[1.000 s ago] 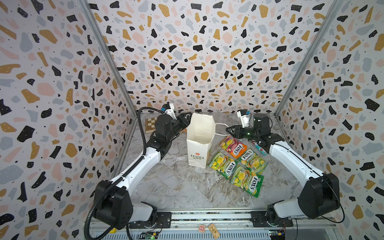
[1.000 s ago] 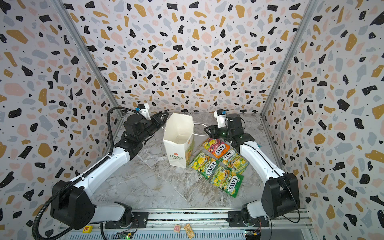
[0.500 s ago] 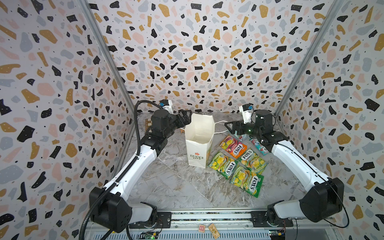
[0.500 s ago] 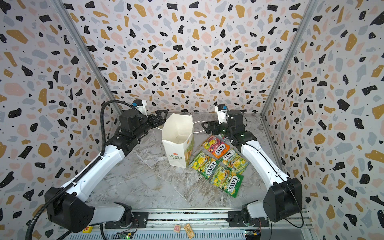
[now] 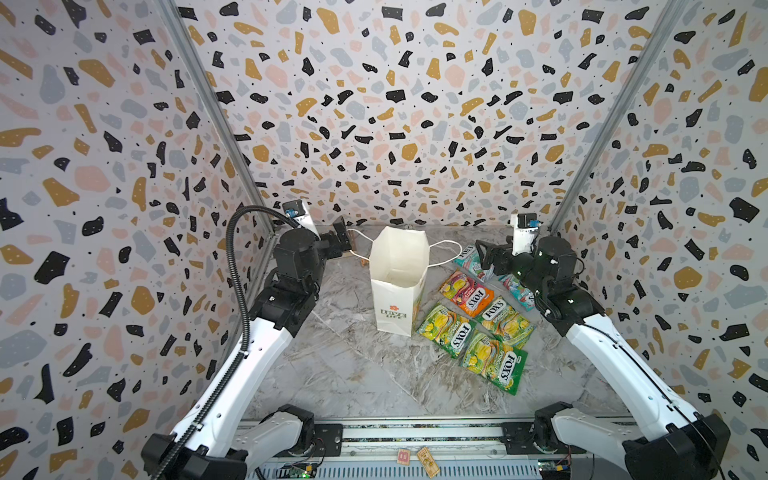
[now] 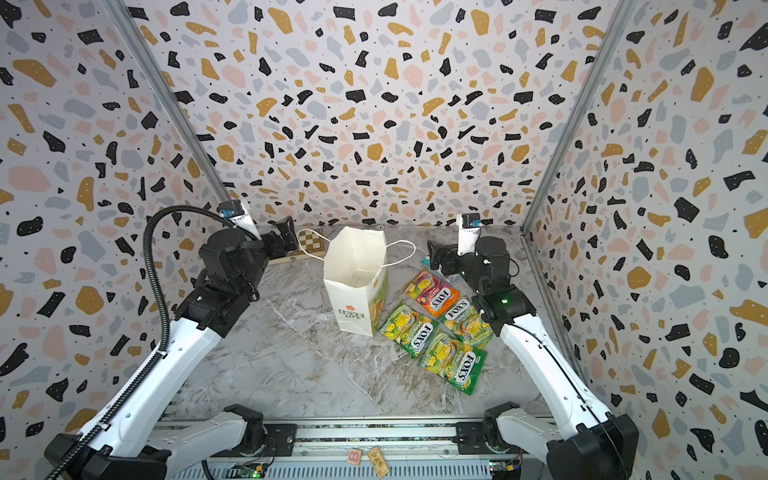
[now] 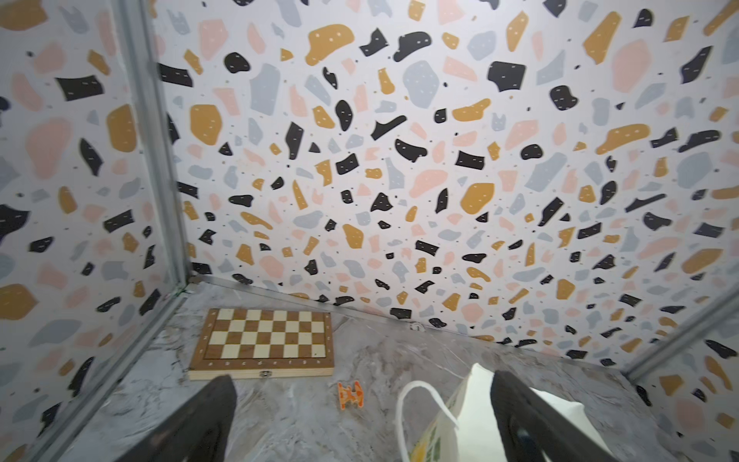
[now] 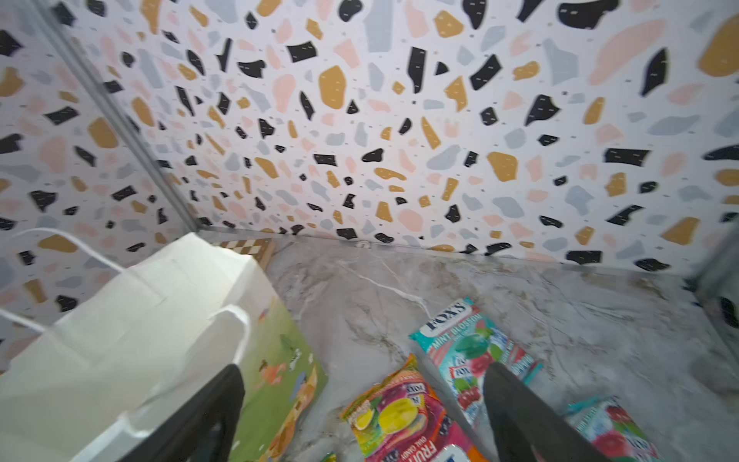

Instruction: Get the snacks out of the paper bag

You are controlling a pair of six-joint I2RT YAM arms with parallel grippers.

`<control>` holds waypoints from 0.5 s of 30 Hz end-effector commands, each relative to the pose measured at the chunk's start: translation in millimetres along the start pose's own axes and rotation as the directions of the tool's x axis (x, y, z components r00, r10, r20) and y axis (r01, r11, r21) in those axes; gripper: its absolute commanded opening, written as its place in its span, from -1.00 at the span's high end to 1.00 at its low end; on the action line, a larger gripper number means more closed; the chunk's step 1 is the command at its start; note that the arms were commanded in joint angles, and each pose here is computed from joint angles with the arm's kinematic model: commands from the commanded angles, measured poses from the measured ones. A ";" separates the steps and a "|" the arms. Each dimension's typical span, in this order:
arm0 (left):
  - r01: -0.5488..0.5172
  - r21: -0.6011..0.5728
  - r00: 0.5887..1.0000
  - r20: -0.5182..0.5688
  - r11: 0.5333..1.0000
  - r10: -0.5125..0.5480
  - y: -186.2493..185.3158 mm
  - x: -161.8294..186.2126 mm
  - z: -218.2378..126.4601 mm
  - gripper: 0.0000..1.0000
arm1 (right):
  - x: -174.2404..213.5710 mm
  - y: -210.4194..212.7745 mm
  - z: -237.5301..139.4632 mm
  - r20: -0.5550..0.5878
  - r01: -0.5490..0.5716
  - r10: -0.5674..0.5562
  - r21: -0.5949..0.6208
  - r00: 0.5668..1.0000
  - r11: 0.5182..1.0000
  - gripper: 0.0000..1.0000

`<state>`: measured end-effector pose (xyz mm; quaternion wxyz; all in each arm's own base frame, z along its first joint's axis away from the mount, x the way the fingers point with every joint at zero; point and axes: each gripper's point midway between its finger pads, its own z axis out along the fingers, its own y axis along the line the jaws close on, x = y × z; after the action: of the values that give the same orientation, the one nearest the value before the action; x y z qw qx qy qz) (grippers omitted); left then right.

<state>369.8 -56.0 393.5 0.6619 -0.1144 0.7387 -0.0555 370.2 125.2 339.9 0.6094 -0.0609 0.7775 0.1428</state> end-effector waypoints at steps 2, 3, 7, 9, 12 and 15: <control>-0.018 -0.220 0.998 0.052 0.975 0.030 44.5 5.7 -7.2 -1.00 | 13.0 -56.3 -5.9 0.003 0.013 -0.015 0.314 1.000 0.949 -0.90; -0.021 -0.253 0.998 0.053 0.967 0.036 51.8 9.6 -9.1 -1.00 | 19.4 -65.0 -6.8 -0.008 0.022 -0.021 0.357 1.000 0.934 -0.90; -0.034 -0.356 0.997 0.052 0.934 0.056 77.3 32.0 -16.7 -1.00 | 45.2 -94.6 -11.2 -0.033 0.031 -0.018 0.483 0.999 0.875 -0.90; -0.032 -0.388 0.997 0.056 0.921 0.058 86.9 44.3 -19.6 -1.00 | 58.1 -107.7 -13.7 -0.040 0.028 -0.008 0.523 0.999 0.852 -0.90; -0.039 -0.417 0.996 0.059 0.908 0.070 98.3 65.1 -21.2 -1.00 | 81.2 -127.0 -15.4 -0.045 0.016 0.012 0.567 0.999 0.823 -0.91; -0.056 -0.447 0.995 0.052 0.893 0.089 109.7 86.5 -21.7 -1.00 | 101.1 -140.9 -17.0 -0.032 0.015 0.005 0.592 0.999 0.806 -0.90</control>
<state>334.3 13.6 280.0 0.6199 -0.2050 0.7472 0.1245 367.0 9.8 218.2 0.5548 0.0955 0.8213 -0.0928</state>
